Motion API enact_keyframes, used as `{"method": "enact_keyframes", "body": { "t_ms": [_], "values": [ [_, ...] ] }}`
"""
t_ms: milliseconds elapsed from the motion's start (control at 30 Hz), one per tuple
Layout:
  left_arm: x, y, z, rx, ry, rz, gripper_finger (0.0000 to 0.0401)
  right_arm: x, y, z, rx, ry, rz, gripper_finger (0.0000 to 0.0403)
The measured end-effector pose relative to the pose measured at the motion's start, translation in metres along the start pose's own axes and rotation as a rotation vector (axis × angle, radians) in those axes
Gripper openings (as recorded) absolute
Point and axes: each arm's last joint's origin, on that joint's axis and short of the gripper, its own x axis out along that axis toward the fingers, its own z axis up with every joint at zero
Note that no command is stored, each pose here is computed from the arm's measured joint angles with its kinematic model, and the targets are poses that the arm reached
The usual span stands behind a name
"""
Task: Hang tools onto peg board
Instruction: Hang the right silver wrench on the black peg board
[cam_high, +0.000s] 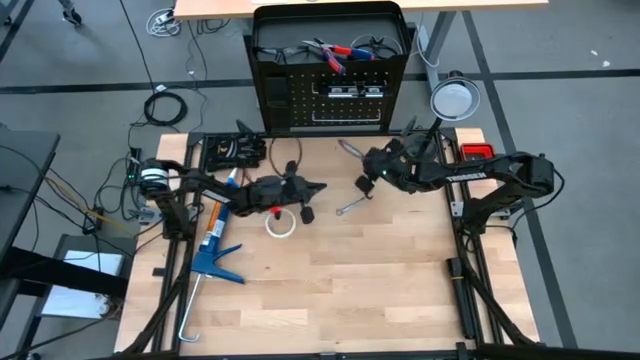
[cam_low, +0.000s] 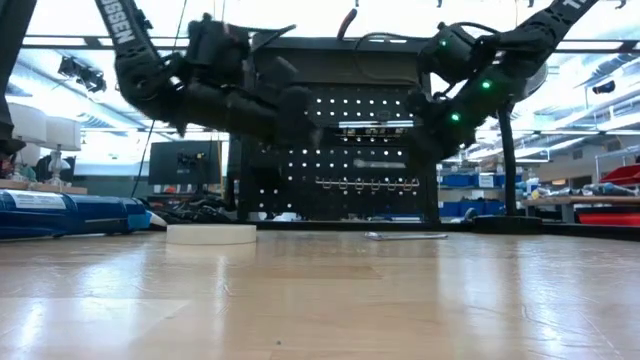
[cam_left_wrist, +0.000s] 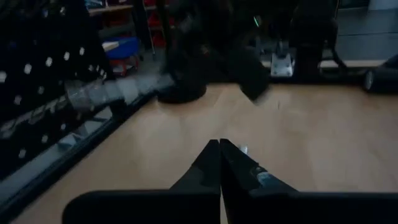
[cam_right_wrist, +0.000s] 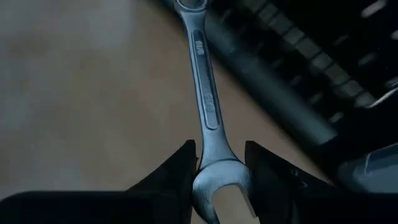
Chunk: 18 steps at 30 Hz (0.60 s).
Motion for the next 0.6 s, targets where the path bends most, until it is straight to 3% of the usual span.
{"method": "enact_keyframes", "body": {
  "t_ms": [233, 600],
  "values": [
    [-0.022, -0.004, -0.014, -0.044, 0.005, -0.025, 0.0000, 0.011, -0.026, 0.018, 0.097, -0.054, -0.180, 0.0128],
    [-0.031, -0.012, -0.018, 0.010, -0.005, -0.042, 0.0000, 0.013, -0.034, 0.034, 0.167, -0.192, -0.244, 0.0128]
  ]
}}
